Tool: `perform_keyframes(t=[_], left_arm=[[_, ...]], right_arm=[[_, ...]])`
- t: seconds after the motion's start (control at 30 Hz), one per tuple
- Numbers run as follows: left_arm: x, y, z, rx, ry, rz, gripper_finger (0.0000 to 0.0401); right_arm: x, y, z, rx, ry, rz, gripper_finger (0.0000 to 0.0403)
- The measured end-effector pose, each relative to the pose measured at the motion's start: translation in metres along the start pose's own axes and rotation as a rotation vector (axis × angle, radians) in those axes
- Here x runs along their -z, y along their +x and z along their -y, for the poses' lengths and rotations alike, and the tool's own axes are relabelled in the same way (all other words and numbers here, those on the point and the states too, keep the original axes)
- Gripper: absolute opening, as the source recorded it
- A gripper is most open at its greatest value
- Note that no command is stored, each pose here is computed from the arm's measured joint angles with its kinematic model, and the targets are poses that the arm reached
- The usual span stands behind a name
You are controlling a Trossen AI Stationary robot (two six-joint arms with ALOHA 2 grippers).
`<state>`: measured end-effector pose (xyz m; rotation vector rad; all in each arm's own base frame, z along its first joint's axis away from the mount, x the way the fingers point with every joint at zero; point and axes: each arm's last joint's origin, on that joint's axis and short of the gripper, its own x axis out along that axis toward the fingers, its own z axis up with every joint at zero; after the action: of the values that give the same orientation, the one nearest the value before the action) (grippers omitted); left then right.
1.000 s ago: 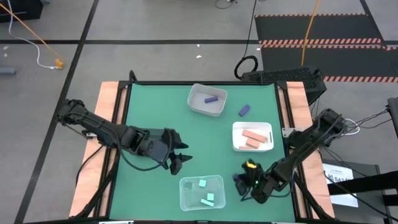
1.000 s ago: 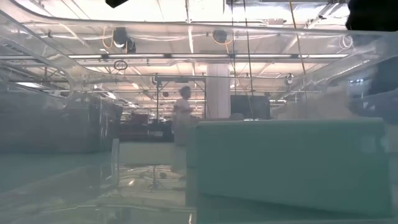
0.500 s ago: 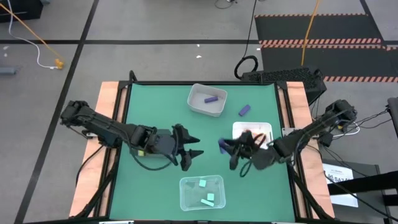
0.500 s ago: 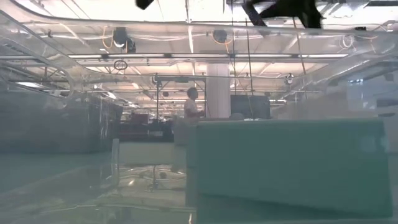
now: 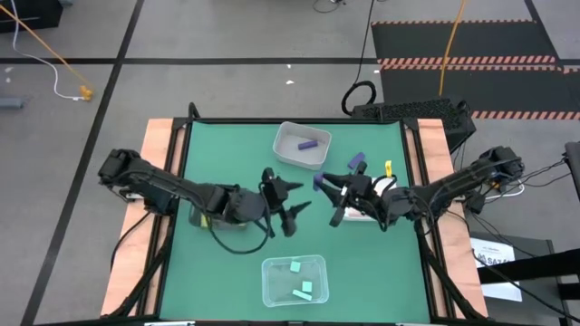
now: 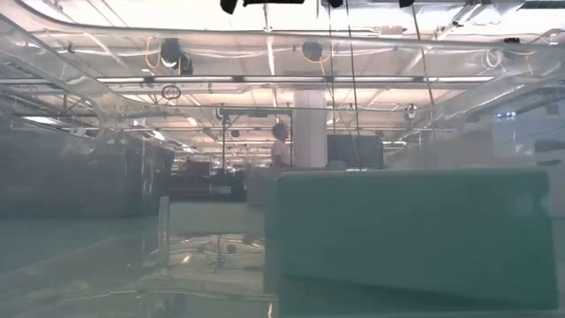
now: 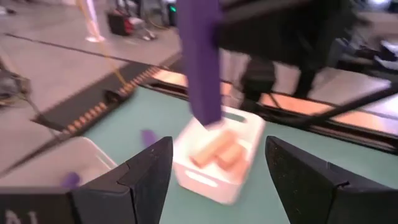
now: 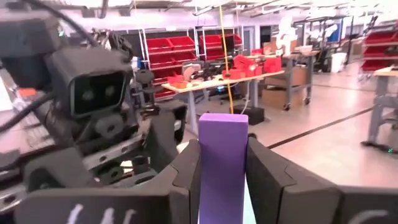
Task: Sort & place blocks by color
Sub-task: Put the bottom violet block into the grey bin
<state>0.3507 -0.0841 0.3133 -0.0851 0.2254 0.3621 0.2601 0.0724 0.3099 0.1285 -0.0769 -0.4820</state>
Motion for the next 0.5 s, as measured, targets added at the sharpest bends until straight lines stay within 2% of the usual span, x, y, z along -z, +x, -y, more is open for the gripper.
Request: perform_keyframes(t=[0.1, 0.23, 0.5], left_arm=[[-0.006, 0.008, -0.012, -0.043, 0.004, 0.034, 0.0255], [-0.012, 0.017, -0.027, -0.082, -0.013, 0.064, 0.0255], [-0.018, 0.027, -0.044, -0.046, -0.040, 0.088, 0.0255]], right_arm=[[0.001, 0.004, 0.004, 0.008, -0.045, -0.003, 0.0076], [-0.001, 0.012, 0.010, -0.048, -0.057, 0.002, 0.0076], [-0.003, 0.027, 0.028, -0.001, -0.070, 0.010, 0.0076]])
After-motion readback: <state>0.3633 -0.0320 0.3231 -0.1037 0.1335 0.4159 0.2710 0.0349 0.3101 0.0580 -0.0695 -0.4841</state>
